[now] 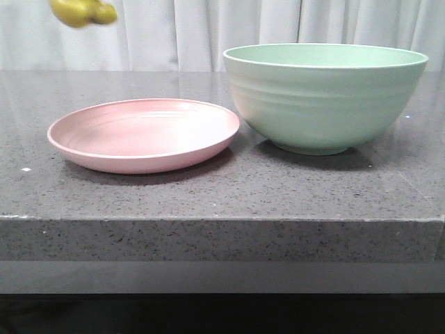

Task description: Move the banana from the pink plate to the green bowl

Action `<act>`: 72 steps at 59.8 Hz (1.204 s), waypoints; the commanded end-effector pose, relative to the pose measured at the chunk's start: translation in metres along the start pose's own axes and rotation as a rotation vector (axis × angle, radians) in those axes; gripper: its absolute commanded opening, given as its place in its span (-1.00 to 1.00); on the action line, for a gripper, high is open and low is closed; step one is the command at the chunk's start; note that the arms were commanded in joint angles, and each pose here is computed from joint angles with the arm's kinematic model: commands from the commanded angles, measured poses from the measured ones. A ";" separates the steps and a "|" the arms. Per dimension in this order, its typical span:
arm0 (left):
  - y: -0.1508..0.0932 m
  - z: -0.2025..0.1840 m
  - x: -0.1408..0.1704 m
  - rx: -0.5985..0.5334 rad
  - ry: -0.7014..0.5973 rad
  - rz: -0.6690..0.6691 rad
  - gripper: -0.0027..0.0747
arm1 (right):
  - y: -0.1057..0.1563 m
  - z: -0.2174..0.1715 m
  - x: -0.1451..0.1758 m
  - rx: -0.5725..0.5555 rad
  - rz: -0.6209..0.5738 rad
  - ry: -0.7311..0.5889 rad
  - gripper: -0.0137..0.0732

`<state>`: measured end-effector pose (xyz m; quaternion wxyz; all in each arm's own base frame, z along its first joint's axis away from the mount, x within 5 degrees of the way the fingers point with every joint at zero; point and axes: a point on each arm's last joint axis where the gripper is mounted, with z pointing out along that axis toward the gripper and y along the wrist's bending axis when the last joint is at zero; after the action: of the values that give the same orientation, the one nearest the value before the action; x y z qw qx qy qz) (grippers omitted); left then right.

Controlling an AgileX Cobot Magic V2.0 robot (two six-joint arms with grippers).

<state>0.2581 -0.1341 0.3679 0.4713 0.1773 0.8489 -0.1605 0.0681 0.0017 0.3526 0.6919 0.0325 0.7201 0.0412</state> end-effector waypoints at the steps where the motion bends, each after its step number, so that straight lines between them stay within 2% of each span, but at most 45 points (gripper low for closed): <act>1: -0.008 -0.033 -0.013 0.028 -0.175 -0.001 -0.45 | 0.001 0.000 -0.017 0.004 -0.013 -0.096 0.51; 16: -0.030 -0.059 0.018 0.119 -0.231 0.038 -0.45 | 0.001 0.000 -0.017 0.004 -0.013 -0.095 0.51; 27: -0.035 -0.060 0.021 0.142 -0.222 0.048 -0.45 | 0.001 0.004 -0.016 0.001 -0.005 -0.078 0.51; 43: -0.035 -0.060 0.021 0.142 -0.222 0.048 -0.45 | 0.011 0.032 -0.024 -0.101 0.177 0.025 0.51; 59: -0.035 -0.060 0.021 0.142 -0.222 0.048 -0.45 | 0.054 0.077 -0.045 -0.347 0.348 0.153 0.51; 72: -0.035 -0.060 0.021 0.142 -0.222 0.048 -0.45 | 0.100 0.109 -0.052 -0.498 0.428 0.175 0.51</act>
<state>0.1889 -0.1361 0.3606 0.4970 0.2267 0.8121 -0.2049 0.1684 0.0844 0.3893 0.5568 -0.0001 0.7634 0.3274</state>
